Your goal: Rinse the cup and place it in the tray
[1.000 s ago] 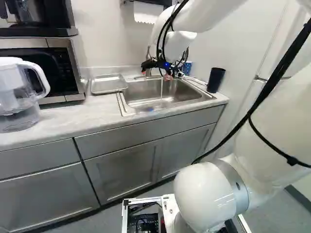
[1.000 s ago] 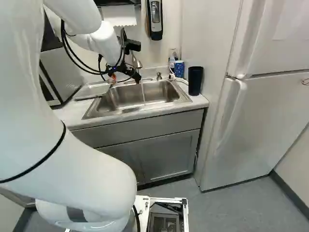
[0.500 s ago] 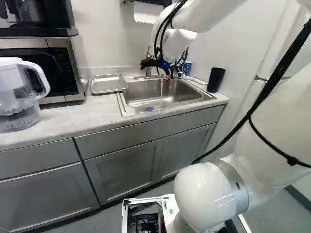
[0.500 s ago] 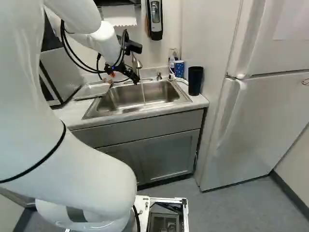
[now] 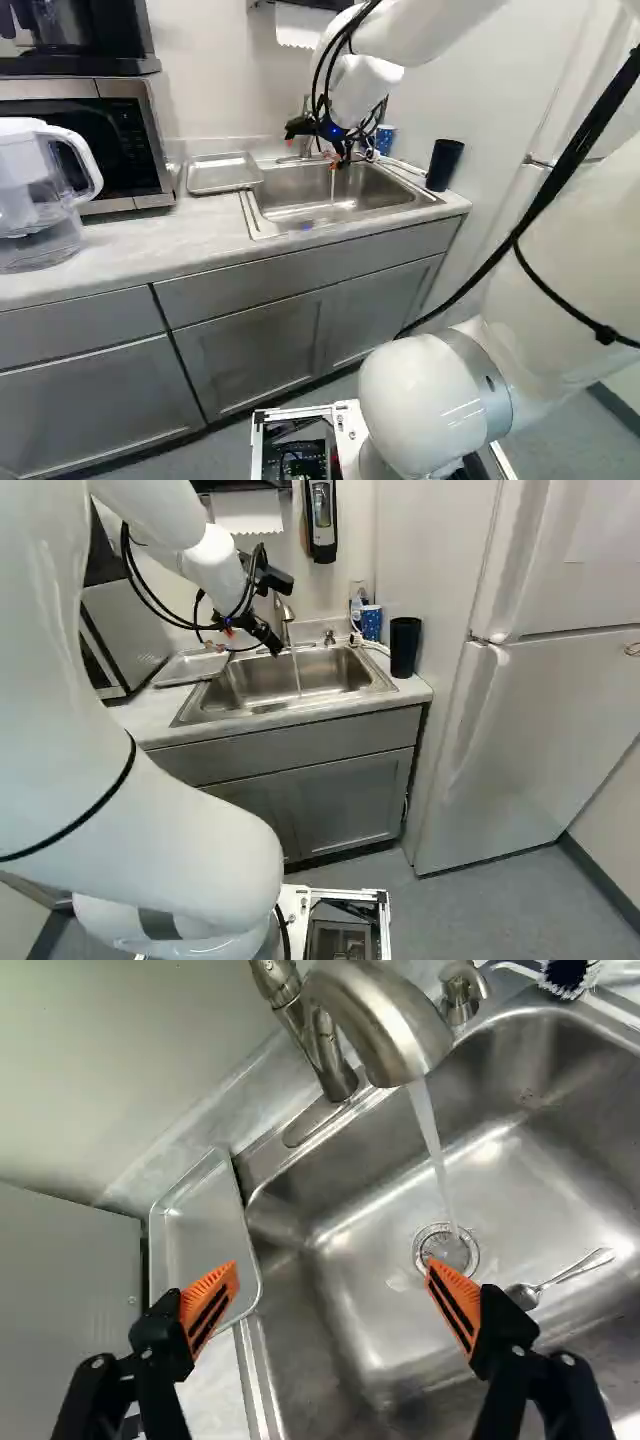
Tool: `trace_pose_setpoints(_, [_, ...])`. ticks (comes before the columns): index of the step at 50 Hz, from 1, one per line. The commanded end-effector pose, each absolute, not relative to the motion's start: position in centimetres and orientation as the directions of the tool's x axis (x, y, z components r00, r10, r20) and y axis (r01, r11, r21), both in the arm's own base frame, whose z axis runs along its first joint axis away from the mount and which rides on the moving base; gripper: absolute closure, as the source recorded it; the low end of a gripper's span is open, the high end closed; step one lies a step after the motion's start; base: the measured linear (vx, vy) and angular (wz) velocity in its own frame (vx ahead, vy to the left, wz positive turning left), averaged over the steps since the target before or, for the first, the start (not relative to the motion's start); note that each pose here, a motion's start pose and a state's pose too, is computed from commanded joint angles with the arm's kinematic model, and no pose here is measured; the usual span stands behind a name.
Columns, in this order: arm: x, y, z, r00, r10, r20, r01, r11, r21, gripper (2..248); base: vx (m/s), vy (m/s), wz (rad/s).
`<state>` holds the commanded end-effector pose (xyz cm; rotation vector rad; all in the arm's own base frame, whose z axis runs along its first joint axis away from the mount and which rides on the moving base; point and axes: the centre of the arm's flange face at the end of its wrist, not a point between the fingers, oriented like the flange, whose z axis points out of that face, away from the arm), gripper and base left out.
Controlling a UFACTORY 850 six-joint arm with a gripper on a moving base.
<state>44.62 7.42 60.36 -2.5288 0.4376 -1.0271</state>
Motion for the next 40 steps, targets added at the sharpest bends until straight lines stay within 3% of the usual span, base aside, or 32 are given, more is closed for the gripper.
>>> trace_pose_setpoints(40, [44.27, 8.42, 60.92, 0.608, -0.551, 0.571, -0.198, -0.802, -0.563, 3, 0.000, 0.000, 0.000])
